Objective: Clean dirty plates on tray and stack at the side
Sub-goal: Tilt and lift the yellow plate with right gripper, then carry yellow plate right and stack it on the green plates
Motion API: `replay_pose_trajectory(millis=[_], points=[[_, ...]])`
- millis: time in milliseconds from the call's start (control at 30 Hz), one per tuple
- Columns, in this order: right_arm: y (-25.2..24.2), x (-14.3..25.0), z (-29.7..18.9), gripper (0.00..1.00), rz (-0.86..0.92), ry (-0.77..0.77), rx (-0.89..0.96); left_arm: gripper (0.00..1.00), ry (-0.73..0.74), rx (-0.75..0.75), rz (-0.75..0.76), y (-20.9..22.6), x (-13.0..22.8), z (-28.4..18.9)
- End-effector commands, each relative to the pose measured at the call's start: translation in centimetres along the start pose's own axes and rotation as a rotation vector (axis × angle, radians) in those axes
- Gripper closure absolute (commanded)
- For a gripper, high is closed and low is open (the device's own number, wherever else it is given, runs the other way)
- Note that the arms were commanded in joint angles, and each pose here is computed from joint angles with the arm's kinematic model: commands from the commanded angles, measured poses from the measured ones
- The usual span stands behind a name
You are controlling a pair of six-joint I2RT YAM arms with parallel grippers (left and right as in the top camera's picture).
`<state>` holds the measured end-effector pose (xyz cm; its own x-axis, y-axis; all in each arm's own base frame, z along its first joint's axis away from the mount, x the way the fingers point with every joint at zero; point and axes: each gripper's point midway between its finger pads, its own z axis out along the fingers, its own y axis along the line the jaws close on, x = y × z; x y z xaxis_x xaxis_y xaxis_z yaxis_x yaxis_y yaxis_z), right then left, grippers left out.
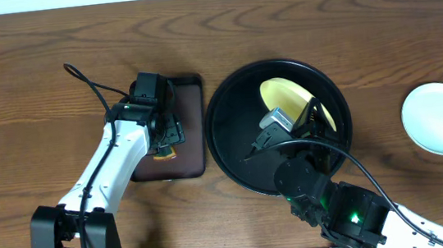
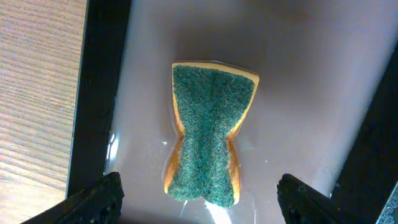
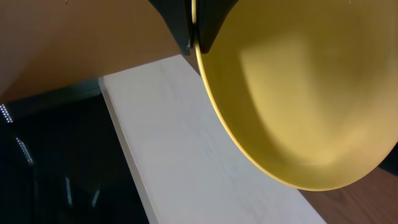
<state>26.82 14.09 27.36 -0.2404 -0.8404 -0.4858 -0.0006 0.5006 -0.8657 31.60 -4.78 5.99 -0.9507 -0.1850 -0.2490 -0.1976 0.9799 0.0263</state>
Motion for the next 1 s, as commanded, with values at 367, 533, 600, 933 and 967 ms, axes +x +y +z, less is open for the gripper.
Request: replay_pose_trajectory(millis=[367,533,600,933,967], points=[[-0.8,0.6,-0.1,0.99,0.252,0.023,0.037,0.20,0.002,-0.004,0.009,0.2,0.1,0.0],[0.0,1.3,0.5,0.99,0.418,0.039,0.003,0.20,0.002,-0.004,0.009,0.2,0.1,0.0],[1.2,1.7,1.0,0.99,0.476,0.049,-0.065,0.20,0.002,-0.004,0.009,0.2,0.1,0.0],[4.6,6.1,4.2,0.99,0.874,0.285,-0.442,0.20,0.002,-0.004,0.010,0.2,0.1,0.0],[4.0,6.6,4.6,0.99,0.938,0.304,-0.461,0.20,0.002,-0.004,0.009,0.2,0.1,0.0]])
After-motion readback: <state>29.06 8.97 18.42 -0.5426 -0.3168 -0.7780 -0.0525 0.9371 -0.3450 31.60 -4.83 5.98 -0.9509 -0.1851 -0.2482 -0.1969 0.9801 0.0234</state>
